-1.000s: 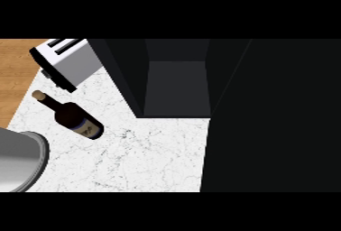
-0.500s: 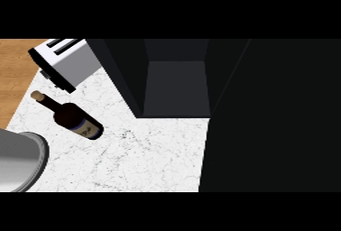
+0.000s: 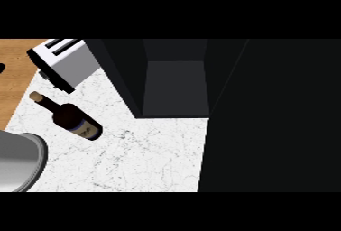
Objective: Pick up the wine, place it into the cabinet and close the cabinet
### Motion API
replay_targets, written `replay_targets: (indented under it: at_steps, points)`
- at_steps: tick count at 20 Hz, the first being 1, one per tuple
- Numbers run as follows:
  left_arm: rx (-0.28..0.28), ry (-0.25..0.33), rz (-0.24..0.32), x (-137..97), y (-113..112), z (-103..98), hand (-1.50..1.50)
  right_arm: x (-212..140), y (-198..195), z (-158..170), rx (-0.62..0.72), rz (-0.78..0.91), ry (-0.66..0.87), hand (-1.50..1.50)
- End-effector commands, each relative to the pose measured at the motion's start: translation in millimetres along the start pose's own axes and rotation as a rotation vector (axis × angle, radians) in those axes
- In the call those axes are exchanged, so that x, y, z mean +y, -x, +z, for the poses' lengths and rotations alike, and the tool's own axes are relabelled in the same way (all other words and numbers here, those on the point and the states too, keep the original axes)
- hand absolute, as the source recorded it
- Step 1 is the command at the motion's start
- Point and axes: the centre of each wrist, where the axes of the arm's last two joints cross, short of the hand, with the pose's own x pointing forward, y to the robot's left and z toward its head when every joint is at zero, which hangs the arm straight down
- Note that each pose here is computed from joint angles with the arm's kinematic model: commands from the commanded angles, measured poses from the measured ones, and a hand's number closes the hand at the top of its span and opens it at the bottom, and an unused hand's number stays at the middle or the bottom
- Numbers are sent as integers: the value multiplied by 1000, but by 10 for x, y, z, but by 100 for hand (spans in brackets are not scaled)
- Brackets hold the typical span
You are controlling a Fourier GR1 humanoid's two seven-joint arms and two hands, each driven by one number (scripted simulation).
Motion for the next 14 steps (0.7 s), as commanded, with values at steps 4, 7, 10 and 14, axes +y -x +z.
replay_targets:
  at_steps: [4,7,10,14]
  points:
    - [-1,-63,-35,180,269,-84,-150,-27,-191,125,-70,-34,-54,-150]
    - [18,-60,-37,375,294,124,-150,5,-326,307,-65,-36,-66,-150]
    - [59,-73,-56,313,294,-87,-150,-55,-356,11,-50,-45,-49,-150]
    - [103,-72,-74,319,681,-77,-150,38,-326,101,-56,-33,-64,-150]
